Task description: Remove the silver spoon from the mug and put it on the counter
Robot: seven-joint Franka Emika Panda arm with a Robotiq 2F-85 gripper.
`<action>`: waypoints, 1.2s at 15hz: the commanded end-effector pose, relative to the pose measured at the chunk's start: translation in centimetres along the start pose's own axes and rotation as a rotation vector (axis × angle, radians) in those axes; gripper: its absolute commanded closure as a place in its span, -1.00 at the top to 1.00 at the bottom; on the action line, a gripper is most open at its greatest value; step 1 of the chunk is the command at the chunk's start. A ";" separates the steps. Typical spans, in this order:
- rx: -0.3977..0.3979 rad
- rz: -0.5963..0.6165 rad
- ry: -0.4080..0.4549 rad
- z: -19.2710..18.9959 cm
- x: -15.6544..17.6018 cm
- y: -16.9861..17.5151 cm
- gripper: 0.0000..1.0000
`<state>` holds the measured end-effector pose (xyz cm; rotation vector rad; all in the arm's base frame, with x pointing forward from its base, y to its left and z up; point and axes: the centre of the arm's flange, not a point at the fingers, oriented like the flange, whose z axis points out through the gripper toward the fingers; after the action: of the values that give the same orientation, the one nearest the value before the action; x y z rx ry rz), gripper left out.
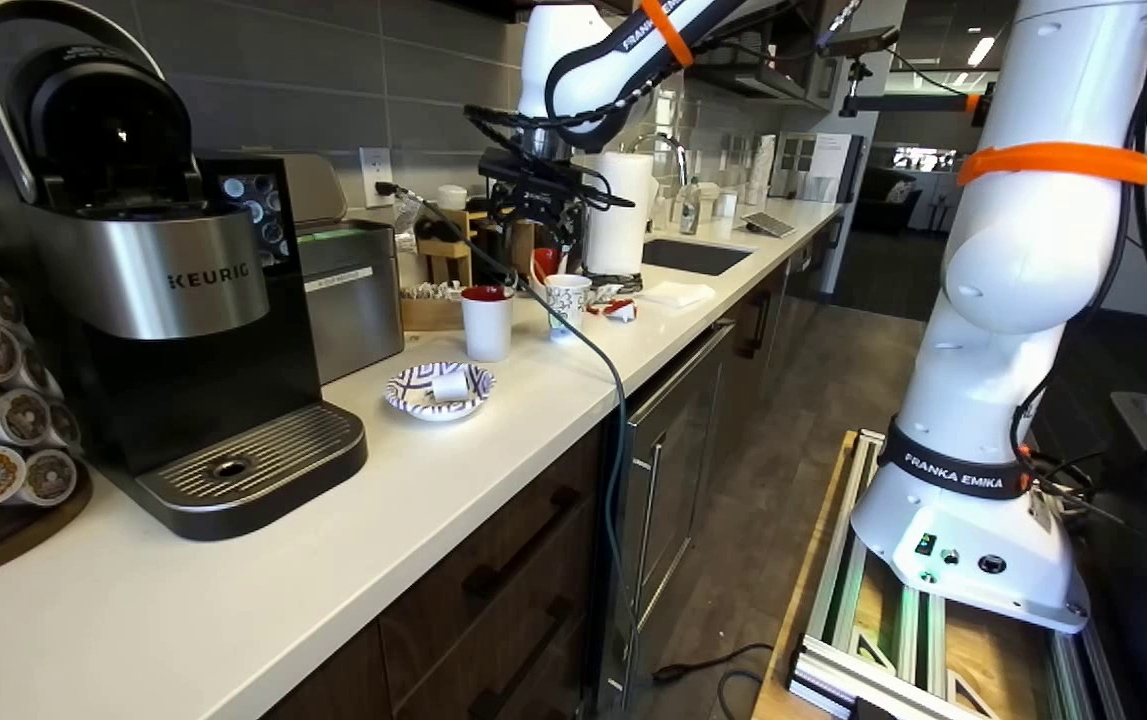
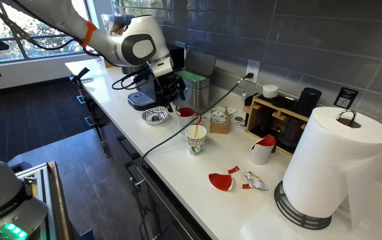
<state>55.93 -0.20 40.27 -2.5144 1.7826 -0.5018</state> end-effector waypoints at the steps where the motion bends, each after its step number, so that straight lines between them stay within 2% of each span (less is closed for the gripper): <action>1: 0.022 0.071 -0.006 1.6 -0.5 -2.0 1.00; 7: -0.002 0.085 -0.029 3.2 -1.7 -2.6 1.00; 10: -0.015 0.094 -0.037 4.1 -2.0 -2.7 0.82; 11: -0.016 0.099 -0.036 4.4 -2.0 -2.8 0.50; 13: -0.018 0.098 -0.032 4.7 -1.9 -3.0 0.25; 16: -0.016 0.098 -0.021 4.4 -1.8 -3.3 -0.28; 18: -0.011 0.091 -0.016 3.7 -2.0 -3.5 -0.55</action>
<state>59.11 1.48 36.57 -2.4473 1.8743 -0.4506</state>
